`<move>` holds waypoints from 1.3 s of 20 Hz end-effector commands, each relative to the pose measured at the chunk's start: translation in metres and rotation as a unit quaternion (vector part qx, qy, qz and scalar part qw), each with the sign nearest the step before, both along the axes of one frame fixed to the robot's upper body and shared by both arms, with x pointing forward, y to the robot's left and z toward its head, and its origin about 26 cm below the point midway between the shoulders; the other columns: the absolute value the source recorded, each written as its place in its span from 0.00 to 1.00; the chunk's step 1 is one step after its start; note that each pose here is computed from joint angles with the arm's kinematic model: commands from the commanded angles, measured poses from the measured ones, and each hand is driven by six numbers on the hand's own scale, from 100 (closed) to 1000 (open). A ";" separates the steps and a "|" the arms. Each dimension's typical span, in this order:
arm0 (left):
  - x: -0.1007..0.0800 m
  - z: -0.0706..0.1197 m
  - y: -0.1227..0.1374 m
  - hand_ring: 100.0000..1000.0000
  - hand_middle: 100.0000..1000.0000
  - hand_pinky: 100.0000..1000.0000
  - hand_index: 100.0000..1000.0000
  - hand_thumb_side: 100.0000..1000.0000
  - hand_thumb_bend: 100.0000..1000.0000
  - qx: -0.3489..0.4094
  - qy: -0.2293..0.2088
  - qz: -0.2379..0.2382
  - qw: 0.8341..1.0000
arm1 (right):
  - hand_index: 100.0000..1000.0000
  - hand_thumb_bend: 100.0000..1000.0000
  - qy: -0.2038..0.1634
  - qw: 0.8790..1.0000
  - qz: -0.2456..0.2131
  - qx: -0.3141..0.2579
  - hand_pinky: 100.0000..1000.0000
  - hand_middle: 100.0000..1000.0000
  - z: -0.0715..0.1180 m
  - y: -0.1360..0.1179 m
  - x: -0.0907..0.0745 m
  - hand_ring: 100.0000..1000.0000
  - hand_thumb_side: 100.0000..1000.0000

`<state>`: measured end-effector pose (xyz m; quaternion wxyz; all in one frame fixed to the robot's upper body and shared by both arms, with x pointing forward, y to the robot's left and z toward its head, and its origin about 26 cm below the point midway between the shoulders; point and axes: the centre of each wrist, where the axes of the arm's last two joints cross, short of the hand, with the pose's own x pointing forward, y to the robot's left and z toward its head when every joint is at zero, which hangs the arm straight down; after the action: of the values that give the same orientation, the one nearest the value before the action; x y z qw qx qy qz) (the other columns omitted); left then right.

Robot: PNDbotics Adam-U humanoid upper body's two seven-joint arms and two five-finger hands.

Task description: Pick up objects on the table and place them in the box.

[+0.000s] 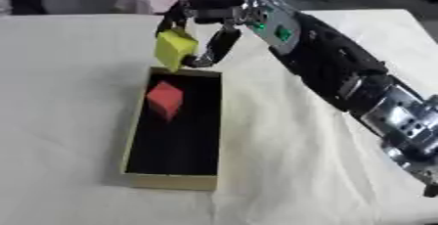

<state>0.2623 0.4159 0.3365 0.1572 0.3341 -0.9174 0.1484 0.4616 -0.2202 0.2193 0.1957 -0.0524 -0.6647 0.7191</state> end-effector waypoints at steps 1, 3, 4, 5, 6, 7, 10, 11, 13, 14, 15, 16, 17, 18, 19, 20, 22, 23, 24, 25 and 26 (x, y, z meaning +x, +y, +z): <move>-0.003 0.013 0.000 0.89 0.91 0.82 0.87 0.88 0.29 0.021 -0.011 0.006 1.000 | 0.68 0.10 -0.041 0.980 0.145 -0.130 0.67 0.51 0.019 0.001 -0.001 0.52 0.01; -0.003 0.013 0.000 0.89 0.91 0.82 0.87 0.88 0.29 0.021 -0.010 0.006 1.000 | 0.67 0.14 -0.043 0.979 0.150 -0.130 0.67 0.52 0.023 0.003 -0.002 0.53 0.01; -0.003 0.013 0.000 0.89 0.91 0.82 0.87 0.88 0.29 0.022 -0.010 0.007 1.000 | 0.67 0.15 -0.045 0.979 0.153 -0.131 0.67 0.52 0.024 0.004 -0.003 0.53 0.01; -0.003 0.013 0.000 0.89 0.91 0.82 0.87 0.88 0.29 0.021 -0.009 0.007 1.000 | 0.67 0.18 -0.046 0.978 0.155 -0.131 0.68 0.52 0.025 0.005 -0.004 0.53 0.01; -0.003 0.012 0.000 0.89 0.91 0.82 0.87 0.89 0.29 0.021 -0.008 0.007 1.000 | 0.67 0.20 -0.047 0.977 0.158 -0.134 0.68 0.53 0.026 0.005 -0.005 0.53 0.01; -0.003 0.012 0.000 0.89 0.91 0.82 0.87 0.88 0.29 0.021 -0.007 0.008 1.000 | 0.67 0.22 -0.048 0.977 0.160 -0.135 0.68 0.53 0.028 0.005 -0.006 0.54 0.01; -0.003 0.012 0.001 0.90 0.91 0.82 0.87 0.89 0.29 0.021 -0.007 0.008 1.000 | 0.67 0.26 -0.050 0.975 0.168 -0.139 0.68 0.55 0.030 0.007 -0.009 0.55 0.02; -0.002 0.012 0.001 0.90 0.91 0.82 0.87 0.89 0.29 0.021 -0.006 0.008 1.000 | 0.67 0.28 -0.051 0.974 0.170 -0.142 0.68 0.55 0.030 0.008 -0.009 0.55 0.03; -0.002 0.012 0.001 0.90 0.91 0.82 0.87 0.89 0.29 0.022 -0.006 0.008 1.000 | 0.67 0.30 -0.051 0.972 0.172 -0.151 0.69 0.55 0.030 0.008 -0.011 0.56 0.04; -0.002 0.012 0.001 0.90 0.91 0.82 0.87 0.89 0.29 0.022 -0.006 0.009 1.000 | 0.67 0.30 -0.050 0.972 0.171 -0.155 0.69 0.55 0.030 0.007 -0.011 0.56 0.05; -0.002 0.012 0.001 0.90 0.91 0.82 0.87 0.89 0.29 0.022 -0.006 0.009 1.000 | 0.67 0.31 -0.050 0.971 0.171 -0.158 0.70 0.56 0.029 0.006 -0.011 0.57 0.06; -0.002 0.012 0.001 0.90 0.91 0.82 0.87 0.89 0.29 0.022 -0.006 0.009 1.000 | 0.67 0.34 -0.049 0.971 0.170 -0.162 0.70 0.56 0.029 0.005 -0.011 0.58 0.08; -0.002 0.012 0.001 0.90 0.91 0.82 0.86 0.89 0.29 0.021 -0.006 0.008 1.000 | 0.66 0.37 -0.047 0.971 0.166 -0.167 0.71 0.56 0.028 0.003 -0.010 0.59 0.08; -0.002 0.012 0.001 0.90 0.91 0.82 0.86 0.89 0.29 0.021 -0.006 0.008 1.000 | 0.66 0.38 -0.046 0.971 0.162 -0.172 0.72 0.57 0.028 0.001 -0.009 0.59 0.08; -0.002 0.012 0.001 0.90 0.91 0.82 0.86 0.89 0.29 0.021 -0.005 0.008 1.000 | 0.66 0.39 -0.045 0.971 0.158 -0.176 0.72 0.57 0.027 -0.001 -0.008 0.60 0.09; -0.002 0.011 0.001 0.90 0.91 0.82 0.86 0.89 0.29 0.021 -0.005 0.008 1.000 | 0.67 0.40 -0.044 0.971 0.153 -0.181 0.74 0.59 0.026 -0.003 -0.007 0.62 0.12; -0.002 0.011 0.001 0.90 0.91 0.82 0.86 0.89 0.29 0.020 -0.005 0.008 1.000 | 0.68 0.42 -0.039 0.969 0.145 -0.196 0.76 0.62 0.023 -0.005 -0.004 0.65 0.17; -0.002 0.011 0.000 0.90 0.91 0.82 0.86 0.89 0.29 0.020 -0.005 0.008 1.000 | 0.70 0.43 -0.036 0.968 0.142 -0.204 0.78 0.66 0.021 -0.005 -0.003 0.69 0.19; -0.002 0.011 0.000 0.90 0.91 0.82 0.86 0.89 0.29 0.020 -0.004 0.007 1.000 | 0.72 0.44 -0.032 0.966 0.138 -0.216 0.80 0.69 0.019 -0.006 -0.001 0.71 0.22; -0.002 0.011 0.000 0.90 0.91 0.82 0.86 0.89 0.29 0.020 -0.004 0.007 1.000 | 0.75 0.47 -0.028 0.964 0.135 -0.229 0.82 0.73 0.016 -0.006 0.000 0.75 0.26; -0.002 0.011 0.000 0.90 0.91 0.82 0.86 0.89 0.29 0.019 -0.005 0.007 1.000 | 0.81 0.51 -0.023 0.961 0.133 -0.241 0.85 0.78 0.013 -0.006 0.002 0.79 0.31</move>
<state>0.2636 0.4178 0.3339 0.1640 0.3384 -0.9150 0.1465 0.4606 -0.2226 0.2199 0.2126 -0.0688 -0.6058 0.7636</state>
